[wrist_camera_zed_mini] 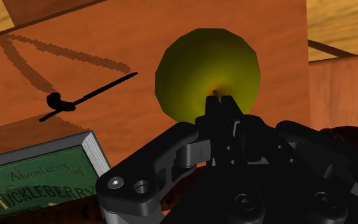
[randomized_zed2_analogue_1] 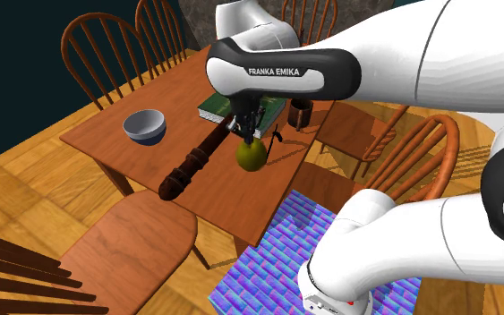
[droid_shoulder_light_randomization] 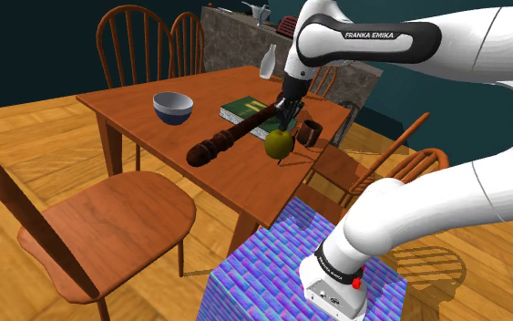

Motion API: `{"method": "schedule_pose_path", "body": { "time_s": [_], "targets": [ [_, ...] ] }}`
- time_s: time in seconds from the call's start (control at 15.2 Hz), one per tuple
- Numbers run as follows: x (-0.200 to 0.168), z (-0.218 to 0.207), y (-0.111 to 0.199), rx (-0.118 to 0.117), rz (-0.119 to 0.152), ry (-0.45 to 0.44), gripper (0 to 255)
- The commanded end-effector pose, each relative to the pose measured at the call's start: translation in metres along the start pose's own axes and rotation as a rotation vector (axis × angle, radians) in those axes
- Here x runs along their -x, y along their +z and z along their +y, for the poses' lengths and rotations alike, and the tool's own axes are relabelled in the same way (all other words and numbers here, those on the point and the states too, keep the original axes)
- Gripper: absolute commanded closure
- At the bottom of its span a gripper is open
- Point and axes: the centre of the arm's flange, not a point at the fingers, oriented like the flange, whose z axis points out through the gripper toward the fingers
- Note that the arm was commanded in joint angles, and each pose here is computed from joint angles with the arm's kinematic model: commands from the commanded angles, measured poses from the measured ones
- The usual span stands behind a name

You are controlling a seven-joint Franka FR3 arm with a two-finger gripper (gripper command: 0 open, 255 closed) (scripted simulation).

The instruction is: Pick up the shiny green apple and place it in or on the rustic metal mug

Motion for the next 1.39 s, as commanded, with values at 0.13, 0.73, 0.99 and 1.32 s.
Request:
{"method": "schedule_pose_path", "body": {
  "time_s": [0.13,0.73,0.99,1.32],
  "targets": [
    [0.002,0.001,-0.022,0.0,0.0,0.0,255],
    [0.004,0.002,-0.067,0.0,0.0,0.0,255],
    [-0.006,0.053,-0.076,0.0,0.0,0.0,255],
    [-0.019,0.116,-0.087,0.0,0.0,0.0,255]
  ]
}}
